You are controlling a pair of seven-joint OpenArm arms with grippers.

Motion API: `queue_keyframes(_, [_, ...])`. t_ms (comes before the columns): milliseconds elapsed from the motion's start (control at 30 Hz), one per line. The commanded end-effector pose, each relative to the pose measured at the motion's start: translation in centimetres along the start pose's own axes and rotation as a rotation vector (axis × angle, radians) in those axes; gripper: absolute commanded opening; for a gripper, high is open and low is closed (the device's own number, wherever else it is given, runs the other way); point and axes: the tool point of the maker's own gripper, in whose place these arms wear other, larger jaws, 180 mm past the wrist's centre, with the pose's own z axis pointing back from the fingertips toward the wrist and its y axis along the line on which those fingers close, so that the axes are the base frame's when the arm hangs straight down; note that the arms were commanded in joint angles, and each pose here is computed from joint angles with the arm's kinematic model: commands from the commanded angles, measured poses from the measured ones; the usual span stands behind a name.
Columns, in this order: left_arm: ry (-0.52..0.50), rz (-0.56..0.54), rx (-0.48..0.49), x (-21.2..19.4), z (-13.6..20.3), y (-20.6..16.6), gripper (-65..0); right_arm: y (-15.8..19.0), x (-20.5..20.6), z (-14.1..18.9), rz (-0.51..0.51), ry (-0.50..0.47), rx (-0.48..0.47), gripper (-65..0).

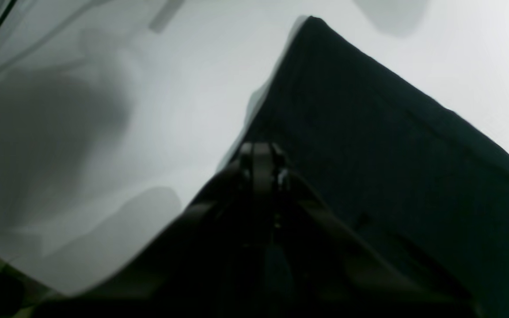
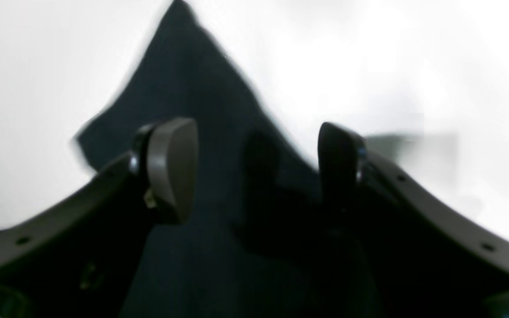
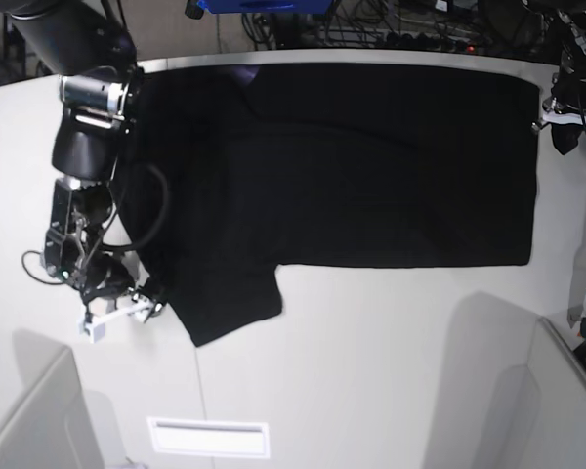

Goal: Fold the T-shirt properly
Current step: 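Release the shoulders and move both grippers to the hem corners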

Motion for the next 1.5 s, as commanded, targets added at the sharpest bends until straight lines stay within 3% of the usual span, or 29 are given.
queue_keyframes(0, [-0.036,-0.024,-0.002,1.3,0.4,0.1,-65.0,0.2,2.5,0.2,0.014,-0.043,0.001,-25.1])
queue_keyframes(133, [-0.039,-0.036,0.001,1.7,0.4,0.3,-65.0,-0.6,0.7,-1.7,0.046,0.019,-0.031,-24.8])
queue_keyframes(600, [-0.050,-0.046,-0.001,2.3,0.2,0.2,-65.0,1.2,-1.4,-2.7,0.168,0.059,0.003,-25.7])
queue_keyframes(900, [-0.051,-0.046,-0.002,2.4,0.2,0.2,-63.2,1.2,-1.6,-2.7,0.173,0.062,0.002,-41.7])
queue_keyframes(1300, [-0.029,-0.048,0.009,2.2,-0.3,1.2,-62.9,2.8,-2.5,-3.5,0.241,0.054,0.015,-43.7])
queue_keyframes(1467, [0.006,-0.024,0.033,2.3,-1.8,3.3,-59.7,2.4,-2.8,-3.6,0.238,0.044,0.012,-63.8])
